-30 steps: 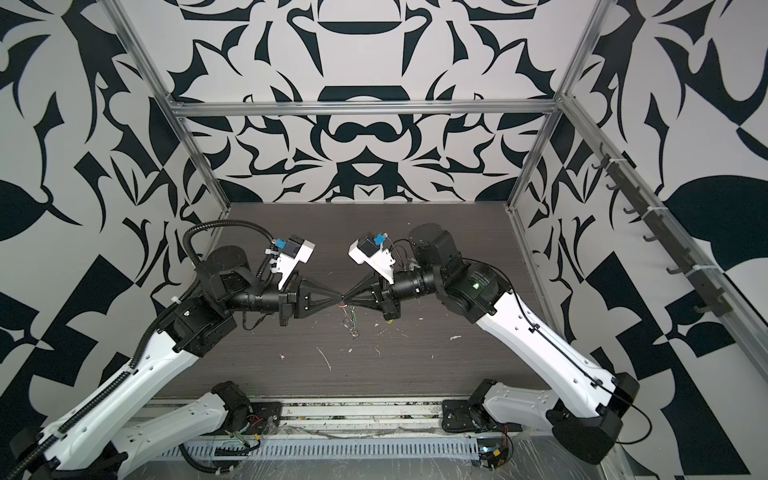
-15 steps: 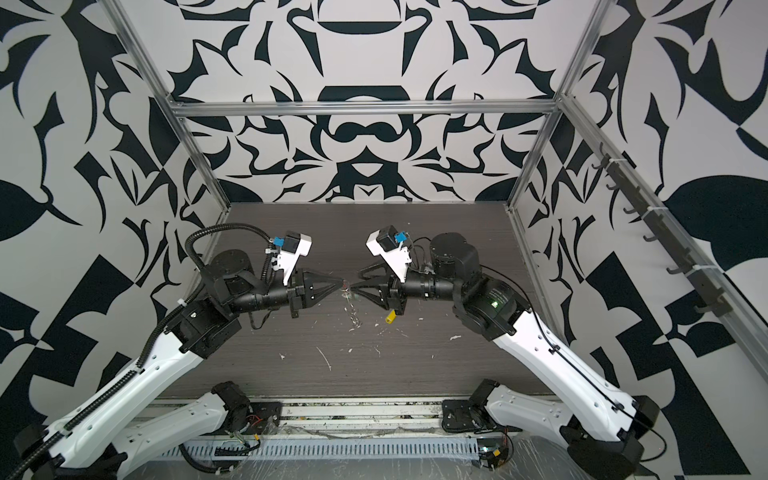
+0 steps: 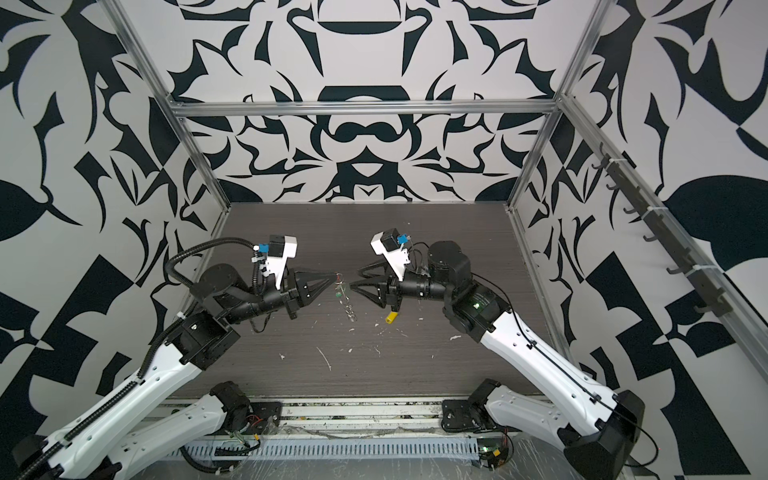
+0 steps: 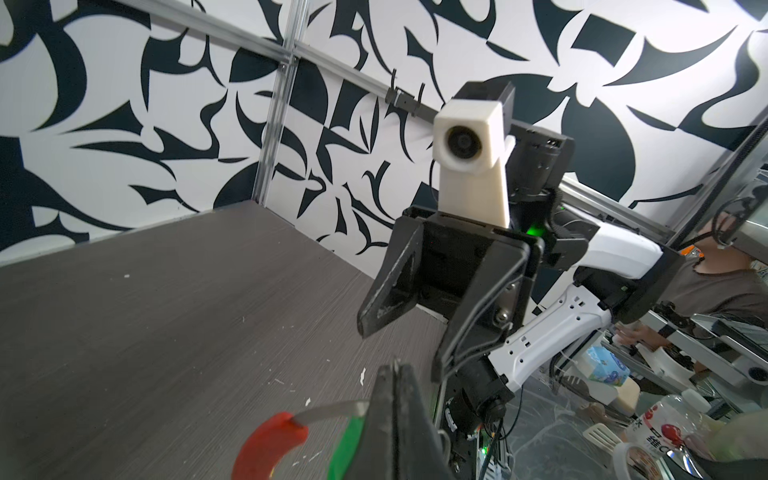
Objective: Remove the keys from the keyring
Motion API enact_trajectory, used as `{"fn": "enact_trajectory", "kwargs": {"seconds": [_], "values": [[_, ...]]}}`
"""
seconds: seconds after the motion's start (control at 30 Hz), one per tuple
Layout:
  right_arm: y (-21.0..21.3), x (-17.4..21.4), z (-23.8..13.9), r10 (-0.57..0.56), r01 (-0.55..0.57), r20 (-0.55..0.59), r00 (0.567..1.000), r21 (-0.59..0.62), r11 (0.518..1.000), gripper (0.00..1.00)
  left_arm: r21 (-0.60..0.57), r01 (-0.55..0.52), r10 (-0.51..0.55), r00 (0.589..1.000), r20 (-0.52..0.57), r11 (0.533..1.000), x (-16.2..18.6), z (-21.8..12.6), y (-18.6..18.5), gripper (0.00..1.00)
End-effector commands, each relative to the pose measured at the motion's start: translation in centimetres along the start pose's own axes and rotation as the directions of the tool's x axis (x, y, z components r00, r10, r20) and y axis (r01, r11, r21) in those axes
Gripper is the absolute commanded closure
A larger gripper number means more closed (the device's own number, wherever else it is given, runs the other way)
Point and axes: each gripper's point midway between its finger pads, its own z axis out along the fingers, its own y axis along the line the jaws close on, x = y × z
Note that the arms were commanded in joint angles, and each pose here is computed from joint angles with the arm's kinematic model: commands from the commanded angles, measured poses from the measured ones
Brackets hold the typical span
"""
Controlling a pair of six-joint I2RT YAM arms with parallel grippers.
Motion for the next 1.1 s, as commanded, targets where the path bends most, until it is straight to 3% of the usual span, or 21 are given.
{"fn": "enact_trajectory", "kwargs": {"seconds": [0.0,0.23,0.73,0.9,1.07], "values": [[1.3,-2.2,-0.2,-0.021,0.028,0.096,0.995,-0.066,0.997,0.54,0.031,-0.058,0.054,0.99,0.132,0.998,-2.4,-0.8,-1.1,1.0],[1.3,-2.8,0.3,-0.002,0.014,0.134,0.991,-0.084,0.996,0.54,0.053,-0.093,0.078,0.97,0.229,0.994,-3.0,-1.2,-1.3,1.0],[3.1,-2.0,2.6,-0.024,0.036,0.093,0.995,-0.132,0.991,0.56,0.103,-0.127,0.095,0.958,0.27,0.987,-3.5,-1.5,-2.3,1.0],[3.2,-2.2,2.9,-0.033,0.045,0.095,0.995,-0.121,0.992,0.61,0.127,-0.125,0.088,0.96,0.265,0.984,-3.5,-1.5,-2.7,1.0],[3.6,-2.2,3.2,-0.062,0.071,0.08,0.995,-0.108,0.992,0.76,0.132,-0.121,0.083,0.962,0.261,0.984,-3.4,-1.5,-2.8,1.0]]}}
